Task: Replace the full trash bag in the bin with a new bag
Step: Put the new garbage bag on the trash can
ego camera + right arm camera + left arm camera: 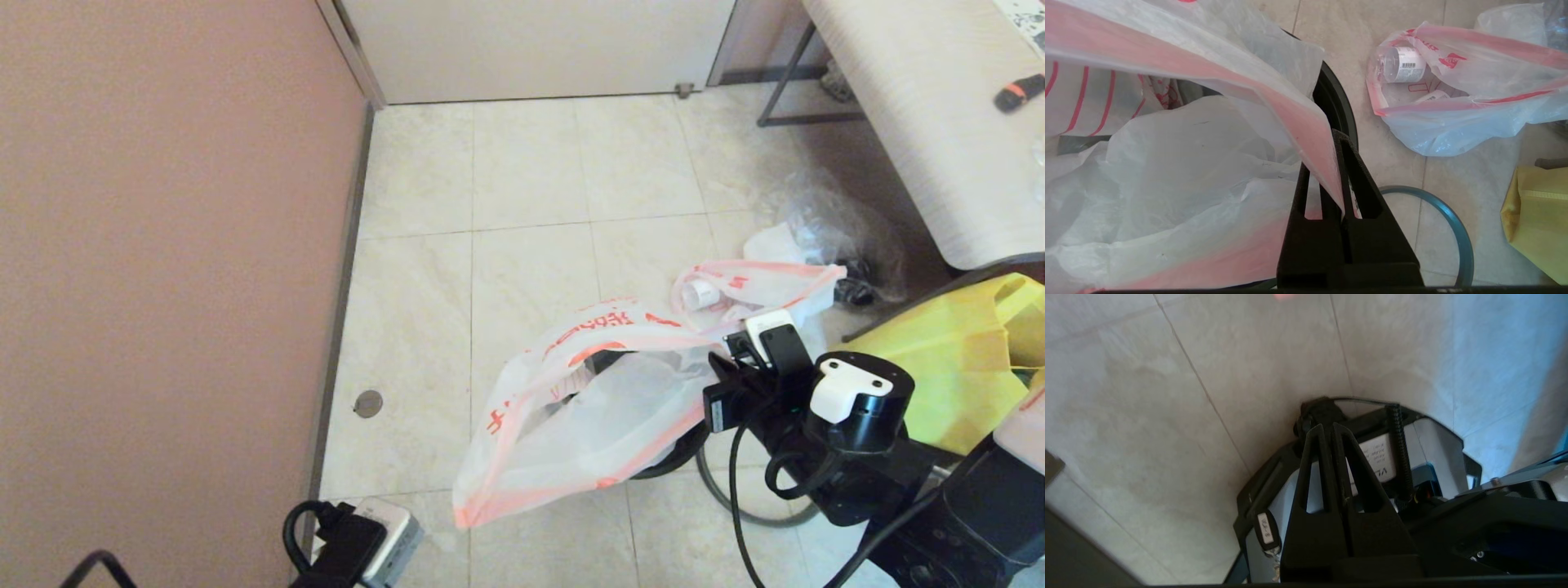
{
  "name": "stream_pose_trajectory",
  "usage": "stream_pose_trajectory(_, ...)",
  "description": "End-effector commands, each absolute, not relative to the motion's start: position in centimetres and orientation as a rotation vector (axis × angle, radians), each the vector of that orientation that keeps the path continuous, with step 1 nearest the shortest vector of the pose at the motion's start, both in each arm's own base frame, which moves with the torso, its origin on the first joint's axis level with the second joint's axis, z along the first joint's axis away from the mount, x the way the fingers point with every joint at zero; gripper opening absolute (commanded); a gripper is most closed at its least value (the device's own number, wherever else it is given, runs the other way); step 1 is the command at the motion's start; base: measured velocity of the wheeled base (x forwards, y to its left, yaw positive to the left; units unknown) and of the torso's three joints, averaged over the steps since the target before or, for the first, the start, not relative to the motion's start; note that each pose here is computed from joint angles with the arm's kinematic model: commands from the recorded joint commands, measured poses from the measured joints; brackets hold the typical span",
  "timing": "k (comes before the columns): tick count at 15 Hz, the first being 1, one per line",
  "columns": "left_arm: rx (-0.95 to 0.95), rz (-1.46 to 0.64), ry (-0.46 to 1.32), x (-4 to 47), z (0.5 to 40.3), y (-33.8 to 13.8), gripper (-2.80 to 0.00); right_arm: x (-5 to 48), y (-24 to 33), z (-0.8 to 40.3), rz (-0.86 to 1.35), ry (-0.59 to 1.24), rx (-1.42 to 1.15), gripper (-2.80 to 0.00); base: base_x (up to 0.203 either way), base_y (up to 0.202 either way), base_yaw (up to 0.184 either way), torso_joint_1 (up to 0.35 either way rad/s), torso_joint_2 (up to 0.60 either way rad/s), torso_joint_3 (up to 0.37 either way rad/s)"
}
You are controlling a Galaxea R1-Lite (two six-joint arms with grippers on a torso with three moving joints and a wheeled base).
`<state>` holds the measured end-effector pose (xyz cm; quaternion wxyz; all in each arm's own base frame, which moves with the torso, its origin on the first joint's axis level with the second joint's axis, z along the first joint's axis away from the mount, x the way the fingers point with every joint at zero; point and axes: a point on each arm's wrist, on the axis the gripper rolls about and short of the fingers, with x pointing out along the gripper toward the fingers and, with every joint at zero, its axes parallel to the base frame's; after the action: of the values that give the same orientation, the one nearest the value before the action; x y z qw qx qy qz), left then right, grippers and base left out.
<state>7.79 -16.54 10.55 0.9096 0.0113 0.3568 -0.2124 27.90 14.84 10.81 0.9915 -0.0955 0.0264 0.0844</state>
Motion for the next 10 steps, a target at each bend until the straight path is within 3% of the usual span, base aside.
stream_pose_trajectory(1, 0.092, -0.413, 0.785, 8.0, 8.6, -17.8, -2.8, 28.0, 14.8, 11.1, 0.167, 0.04, -0.187, -2.8, 0.0, 0.0, 0.0, 0.0, 0.0, 0.0)
stream_pose_trajectory(5, 0.138, -0.322, 0.717, 10.1, 4.1, -21.3, -2.8, 28.0, 14.8, 11.0, 0.163, 0.04, -0.187, -2.8, 0.0, 0.0, 0.0, 0.0, 0.0, 0.0)
stream_pose_trajectory(6, 0.155, -0.294, 0.666, 10.6, 3.2, -22.0, 0.0, 28.1, 14.8, 11.1, 0.163, 0.039, -0.186, -2.8, 0.0, 0.0, 0.0, 0.0, 0.0, 0.0)
stream_pose_trajectory(10, 0.103, -0.302, 0.474, 12.2, 4.4, -23.4, 0.0, 28.1, 14.7, 11.1, 0.16, 0.038, -0.185, -2.8, 0.0, 0.0, 0.0, 0.0, 0.0, 0.0)
